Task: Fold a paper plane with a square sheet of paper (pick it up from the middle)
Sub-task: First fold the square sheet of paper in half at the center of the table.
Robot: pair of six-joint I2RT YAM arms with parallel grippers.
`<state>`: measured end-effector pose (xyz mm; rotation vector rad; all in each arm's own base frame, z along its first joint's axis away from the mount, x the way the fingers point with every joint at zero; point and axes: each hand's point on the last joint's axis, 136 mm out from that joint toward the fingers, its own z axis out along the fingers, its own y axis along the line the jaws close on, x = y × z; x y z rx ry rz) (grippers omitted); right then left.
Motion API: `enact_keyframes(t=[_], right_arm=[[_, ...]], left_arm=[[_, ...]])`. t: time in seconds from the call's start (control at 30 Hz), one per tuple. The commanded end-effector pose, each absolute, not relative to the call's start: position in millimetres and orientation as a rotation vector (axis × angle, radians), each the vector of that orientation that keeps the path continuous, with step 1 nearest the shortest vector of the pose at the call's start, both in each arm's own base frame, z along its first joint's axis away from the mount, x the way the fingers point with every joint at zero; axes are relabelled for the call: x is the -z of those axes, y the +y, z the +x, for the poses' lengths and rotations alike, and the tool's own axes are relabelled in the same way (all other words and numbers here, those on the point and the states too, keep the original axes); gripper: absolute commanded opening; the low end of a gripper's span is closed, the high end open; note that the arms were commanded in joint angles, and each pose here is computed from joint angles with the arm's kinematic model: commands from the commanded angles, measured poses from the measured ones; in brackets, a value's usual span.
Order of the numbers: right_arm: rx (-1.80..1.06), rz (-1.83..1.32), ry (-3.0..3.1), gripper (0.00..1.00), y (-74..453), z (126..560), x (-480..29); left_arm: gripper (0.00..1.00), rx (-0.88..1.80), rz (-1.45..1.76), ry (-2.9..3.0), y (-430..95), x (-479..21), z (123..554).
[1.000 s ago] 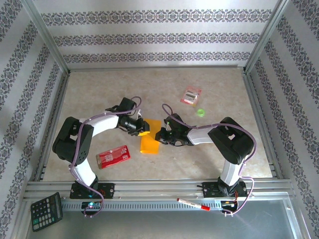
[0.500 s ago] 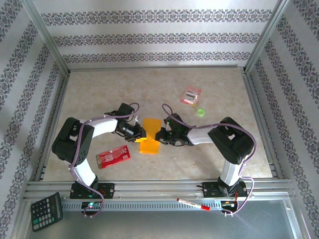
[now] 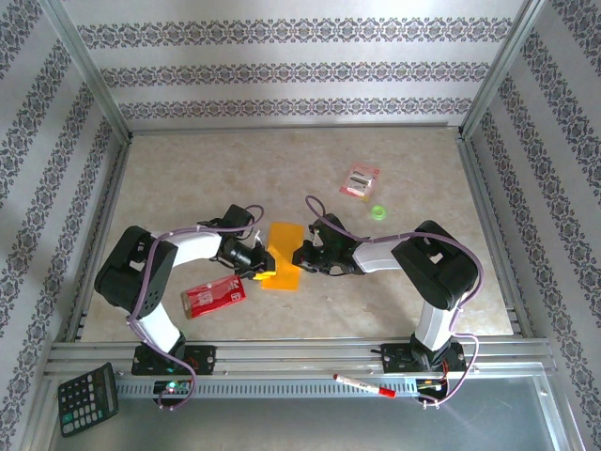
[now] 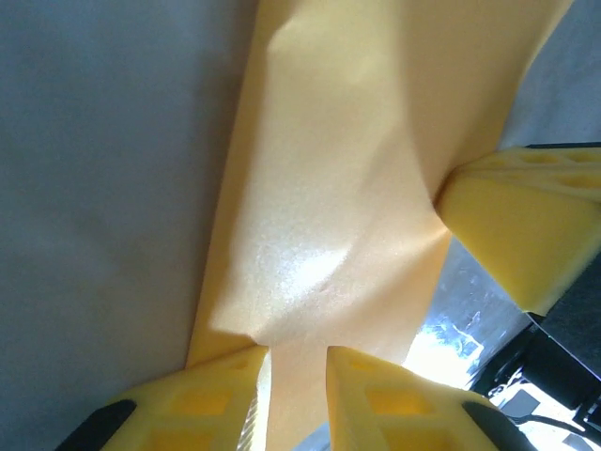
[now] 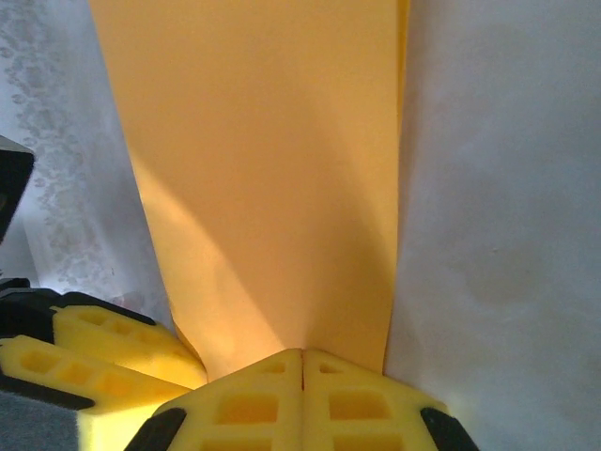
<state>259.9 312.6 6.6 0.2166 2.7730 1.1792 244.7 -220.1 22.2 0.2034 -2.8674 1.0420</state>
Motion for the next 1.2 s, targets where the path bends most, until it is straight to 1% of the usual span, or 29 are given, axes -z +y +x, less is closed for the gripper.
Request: enact_keyframes(t=[0.0, 0.13, 0.2, 0.53, 0.6, 0.77, 0.83, 1.03, 1.17], right_arm=[[-0.691, 0.348, 3.135, 0.00, 243, 194, 85], [-0.694, 0.348, 3.130, 0.00, 244, 195, 84], [-0.693, 0.348, 3.130, 0.00, 244, 195, 84], [-0.686, 0.342, 3.130, 0.00, 242, 195, 85], [-0.689, 0.341, 3.131, 0.00, 243, 194, 85], [-0.690, 0.348, 3.128, 0.00, 242, 195, 85], [-0.692, 0.345, 3.127, 0.00, 243, 195, 85], [-0.696, 0.346, 3.123, 0.00, 244, 196, 84], [-0.698, 0.350, 3.120, 0.00, 244, 196, 84]], left_arm=[[0.24, -0.993, 0.158, -2.896, -212, -28, 238], [0.26, -1.116, 0.121, -2.890, -226, -50, 236], [0.26, -1.126, 0.125, -2.869, -228, -50, 231], [0.23, -0.898, 0.186, -2.825, -202, -7, 206], [0.23, -0.892, 0.176, -2.857, -198, -12, 211], [0.24, -1.103, 0.120, -2.892, -217, -52, 230], [0.24, -1.143, 0.112, -2.906, -221, -60, 238], [0.24, -1.111, 0.099, -2.974, -222, -59, 272], [0.23, -1.041, 0.100, -2.983, -217, -41, 285]])
